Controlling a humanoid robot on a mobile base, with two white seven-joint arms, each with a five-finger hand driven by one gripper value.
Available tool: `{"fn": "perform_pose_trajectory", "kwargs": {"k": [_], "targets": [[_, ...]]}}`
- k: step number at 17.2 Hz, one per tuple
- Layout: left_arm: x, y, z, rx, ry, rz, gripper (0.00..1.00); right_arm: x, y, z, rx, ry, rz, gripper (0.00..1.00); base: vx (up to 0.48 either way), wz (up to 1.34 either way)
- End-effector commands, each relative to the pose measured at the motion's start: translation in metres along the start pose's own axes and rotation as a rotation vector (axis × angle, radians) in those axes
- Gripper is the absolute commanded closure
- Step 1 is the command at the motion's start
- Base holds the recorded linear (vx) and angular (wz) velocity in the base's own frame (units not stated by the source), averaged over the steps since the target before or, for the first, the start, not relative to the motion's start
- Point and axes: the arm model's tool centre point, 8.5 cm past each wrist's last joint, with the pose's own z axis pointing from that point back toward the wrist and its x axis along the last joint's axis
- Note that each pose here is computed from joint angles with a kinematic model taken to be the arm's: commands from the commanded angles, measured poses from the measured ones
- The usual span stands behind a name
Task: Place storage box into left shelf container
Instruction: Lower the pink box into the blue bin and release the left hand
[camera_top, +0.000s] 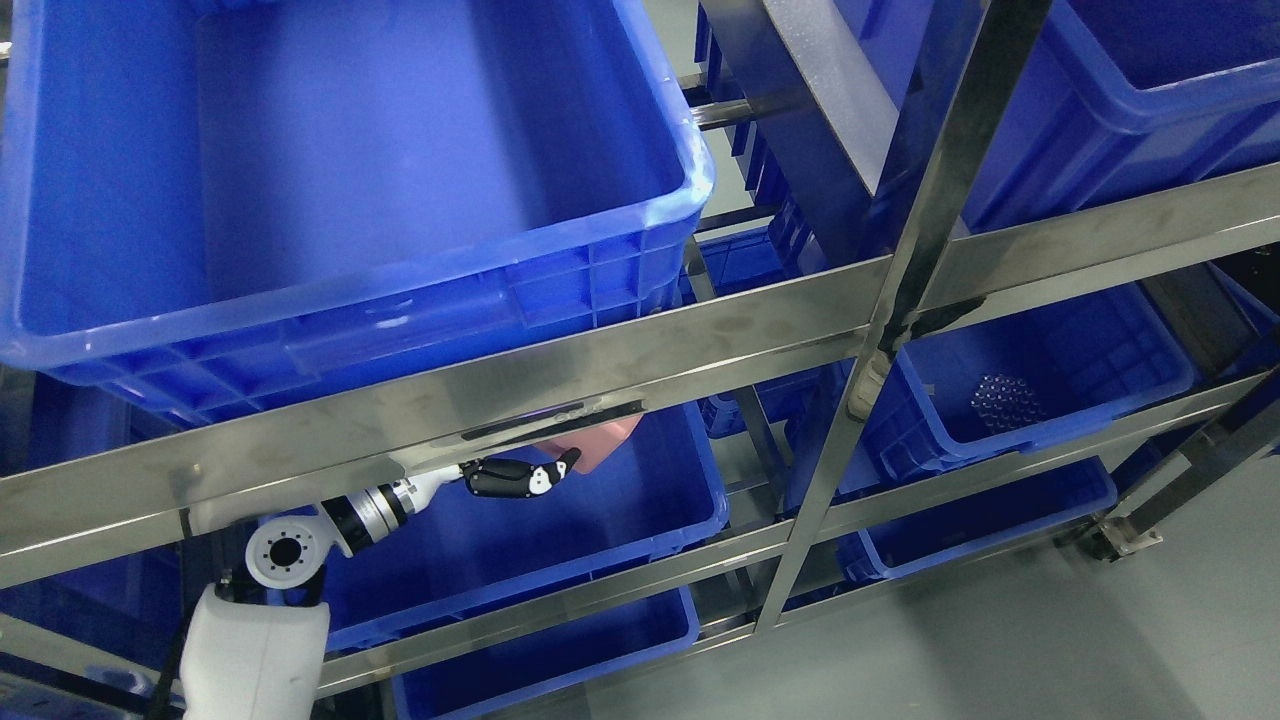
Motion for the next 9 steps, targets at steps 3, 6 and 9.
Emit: {"fn": "perform_pose_trajectory", "kwargs": {"k": [3,6,9], "targets": [[-0.041,0.015,0.027,-0.057,0.207,-0.067,0.80,-0.002,-0.011,-0.001,-0.017,-0.005,-0.003,0.00,-0.008,0.03],[-0.041,0.009,0.022,-0.061,0.196,-0.055,0.50,-0.002,-0.011,-0.001,-0.017,-0.005,-0.003,0.00,-0.001,0.00],[-0.035,0.005,0.014,-0.041,0.166,-0.036,0.29,-0.002,-0.011,-0.001,-0.017,-0.005,-0.003,0.00,0.000,0.00]]}}
